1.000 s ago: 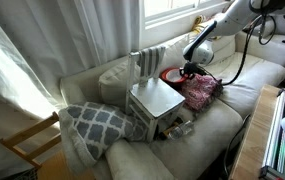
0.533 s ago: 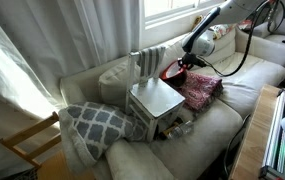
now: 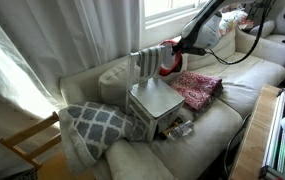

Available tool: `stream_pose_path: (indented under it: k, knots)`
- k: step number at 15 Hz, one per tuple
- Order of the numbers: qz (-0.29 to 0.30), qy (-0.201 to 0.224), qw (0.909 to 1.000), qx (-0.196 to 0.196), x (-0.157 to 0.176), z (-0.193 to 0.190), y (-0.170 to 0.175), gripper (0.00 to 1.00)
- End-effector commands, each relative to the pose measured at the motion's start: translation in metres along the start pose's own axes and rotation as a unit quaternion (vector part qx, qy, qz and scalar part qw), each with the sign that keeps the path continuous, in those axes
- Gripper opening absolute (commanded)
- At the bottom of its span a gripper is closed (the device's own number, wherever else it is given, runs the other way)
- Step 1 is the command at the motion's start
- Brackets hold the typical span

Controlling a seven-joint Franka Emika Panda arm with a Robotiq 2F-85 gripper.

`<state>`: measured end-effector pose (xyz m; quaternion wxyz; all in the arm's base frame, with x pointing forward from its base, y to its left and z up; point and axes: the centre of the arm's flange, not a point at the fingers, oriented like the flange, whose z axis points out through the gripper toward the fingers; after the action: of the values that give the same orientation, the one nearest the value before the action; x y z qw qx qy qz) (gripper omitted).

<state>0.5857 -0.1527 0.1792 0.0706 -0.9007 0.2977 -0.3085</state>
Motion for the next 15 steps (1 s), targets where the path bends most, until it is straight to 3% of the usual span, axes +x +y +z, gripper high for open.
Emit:
stream_pose_path:
  k: [1,4,5,8,9,15]
  knots:
    - [-0.081,0.055,0.9946,0.036,-0.015,-0.053,-0.013,0.03]
    - [-0.142,0.106,0.9806,0.083,-0.02,-0.076,-0.025,0.03]
    - [-0.113,0.089,0.988,0.056,-0.008,-0.053,-0.039,0.11]
    - [-0.133,0.104,0.9828,0.074,-0.011,-0.065,-0.039,0.11]
    - [-0.135,0.104,0.9825,0.075,-0.011,-0.065,-0.038,0.03]
    - [-0.278,0.11,0.9461,0.124,-0.032,-0.066,-0.037,0.03]
